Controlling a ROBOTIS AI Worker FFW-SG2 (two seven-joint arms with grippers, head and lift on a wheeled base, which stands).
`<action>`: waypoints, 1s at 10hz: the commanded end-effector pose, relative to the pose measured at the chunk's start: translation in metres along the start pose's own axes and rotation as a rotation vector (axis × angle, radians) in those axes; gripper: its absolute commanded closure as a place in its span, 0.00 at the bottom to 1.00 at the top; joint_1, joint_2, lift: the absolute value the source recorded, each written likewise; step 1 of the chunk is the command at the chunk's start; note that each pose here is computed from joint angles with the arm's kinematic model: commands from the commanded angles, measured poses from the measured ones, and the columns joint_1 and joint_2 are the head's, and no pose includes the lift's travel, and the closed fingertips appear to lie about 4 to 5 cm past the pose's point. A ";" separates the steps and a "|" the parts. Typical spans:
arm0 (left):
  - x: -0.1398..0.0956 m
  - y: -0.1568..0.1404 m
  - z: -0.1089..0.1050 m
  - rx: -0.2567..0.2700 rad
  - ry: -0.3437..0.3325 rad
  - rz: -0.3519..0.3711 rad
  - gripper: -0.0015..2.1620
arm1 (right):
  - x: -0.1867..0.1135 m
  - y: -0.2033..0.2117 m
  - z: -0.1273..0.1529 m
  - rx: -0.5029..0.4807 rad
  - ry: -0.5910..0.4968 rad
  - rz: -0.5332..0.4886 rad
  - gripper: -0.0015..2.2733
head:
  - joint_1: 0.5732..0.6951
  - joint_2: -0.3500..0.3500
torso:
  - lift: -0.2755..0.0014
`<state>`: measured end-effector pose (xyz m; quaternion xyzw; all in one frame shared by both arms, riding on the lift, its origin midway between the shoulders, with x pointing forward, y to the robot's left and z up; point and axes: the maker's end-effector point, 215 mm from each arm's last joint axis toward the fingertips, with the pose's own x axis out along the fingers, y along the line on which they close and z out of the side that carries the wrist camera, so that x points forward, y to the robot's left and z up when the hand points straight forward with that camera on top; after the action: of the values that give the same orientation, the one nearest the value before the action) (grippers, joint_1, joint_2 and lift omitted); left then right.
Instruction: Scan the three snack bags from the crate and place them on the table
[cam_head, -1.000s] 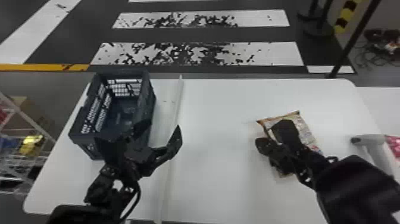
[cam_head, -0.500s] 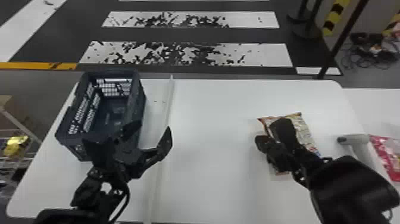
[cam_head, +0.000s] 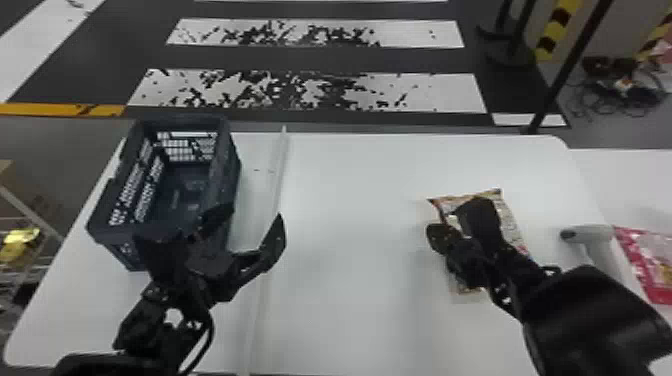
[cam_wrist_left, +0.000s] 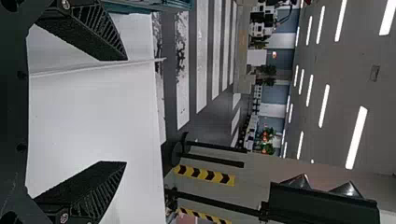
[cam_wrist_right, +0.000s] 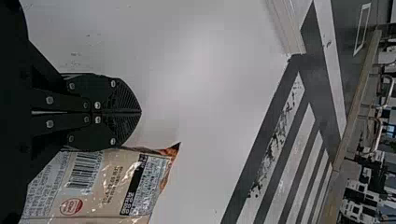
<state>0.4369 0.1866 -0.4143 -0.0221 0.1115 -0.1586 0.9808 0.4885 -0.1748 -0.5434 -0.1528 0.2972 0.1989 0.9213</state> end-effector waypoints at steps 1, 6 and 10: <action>-0.001 0.000 0.000 0.000 0.000 0.000 0.04 | 0.003 -0.014 -0.005 0.005 0.014 -0.020 0.99 | 1.00 0.52 | 0.77; -0.001 -0.001 0.001 0.001 -0.002 -0.002 0.04 | -0.006 -0.027 -0.011 0.018 0.014 -0.026 0.99 | 1.00 0.47 | 0.77; -0.001 -0.001 0.002 0.002 -0.005 -0.001 0.04 | -0.088 -0.066 0.039 0.166 -0.109 -0.027 0.80 | 1.00 0.46 | 0.77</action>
<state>0.4359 0.1863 -0.4123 -0.0217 0.1094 -0.1591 0.9809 0.4754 -0.2285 -0.4658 -0.0807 0.2659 0.1808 0.9434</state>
